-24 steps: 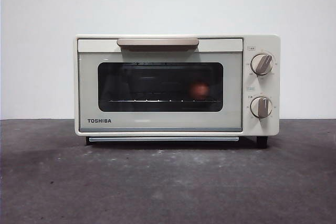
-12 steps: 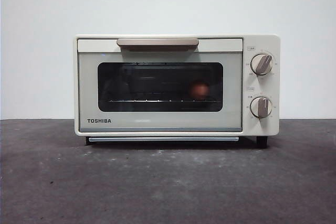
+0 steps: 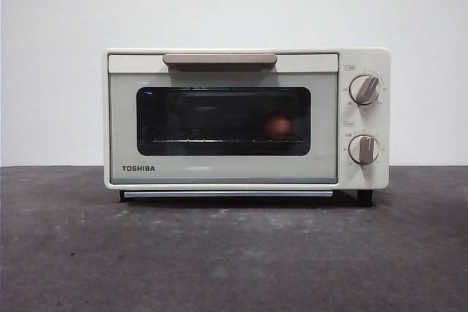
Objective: Eggoven
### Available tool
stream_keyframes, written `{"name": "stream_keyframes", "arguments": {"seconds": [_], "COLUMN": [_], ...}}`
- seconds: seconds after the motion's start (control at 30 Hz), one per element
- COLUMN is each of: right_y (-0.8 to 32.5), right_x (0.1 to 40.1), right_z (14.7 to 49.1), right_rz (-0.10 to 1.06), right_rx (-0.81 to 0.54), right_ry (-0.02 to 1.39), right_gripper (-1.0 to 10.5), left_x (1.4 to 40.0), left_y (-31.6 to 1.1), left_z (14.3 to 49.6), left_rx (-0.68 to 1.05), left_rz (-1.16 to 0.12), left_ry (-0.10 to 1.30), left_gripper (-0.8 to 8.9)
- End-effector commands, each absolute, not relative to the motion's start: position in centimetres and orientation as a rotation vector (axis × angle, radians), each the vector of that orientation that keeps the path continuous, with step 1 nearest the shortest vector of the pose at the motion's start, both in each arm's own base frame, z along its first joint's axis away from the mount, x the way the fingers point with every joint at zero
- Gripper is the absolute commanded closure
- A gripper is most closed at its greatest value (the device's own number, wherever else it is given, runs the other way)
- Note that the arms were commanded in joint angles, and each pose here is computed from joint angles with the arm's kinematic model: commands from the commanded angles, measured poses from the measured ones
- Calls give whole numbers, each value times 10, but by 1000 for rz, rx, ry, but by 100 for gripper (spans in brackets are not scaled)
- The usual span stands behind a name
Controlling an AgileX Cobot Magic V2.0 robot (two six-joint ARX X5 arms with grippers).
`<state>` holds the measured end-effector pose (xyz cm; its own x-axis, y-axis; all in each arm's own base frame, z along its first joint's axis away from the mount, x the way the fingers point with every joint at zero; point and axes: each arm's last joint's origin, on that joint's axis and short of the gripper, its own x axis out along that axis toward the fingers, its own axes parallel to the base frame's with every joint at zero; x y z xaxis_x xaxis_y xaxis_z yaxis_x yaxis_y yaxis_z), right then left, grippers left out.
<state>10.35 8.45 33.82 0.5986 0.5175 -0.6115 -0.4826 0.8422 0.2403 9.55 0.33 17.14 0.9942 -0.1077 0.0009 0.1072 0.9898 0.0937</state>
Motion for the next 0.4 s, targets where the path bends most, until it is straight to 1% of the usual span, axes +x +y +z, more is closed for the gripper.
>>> {"name": "stream_keyframes", "arguments": {"seconds": [0.03, 0.17, 0.27, 0.4], "right_y": [86, 86, 86, 86], "right_x": [104, 104, 104, 104], "right_z": [343, 343, 343, 343], "right_rz": [592, 592, 592, 592], "right_rx": [49, 49, 49, 49], "right_ry": [705, 705, 705, 705], "right_gripper": [940, 940, 940, 940], "left_x": [97, 96, 96, 96], "left_y": [4, 4, 4, 4], "left_z": [159, 148, 148, 148], "left_rx": [63, 35, -24, -25], "left_rz": [-102, -106, -101, -101], "left_ry": [56, 165, 168, 169], "left_gripper": [806, 806, 806, 806]}}
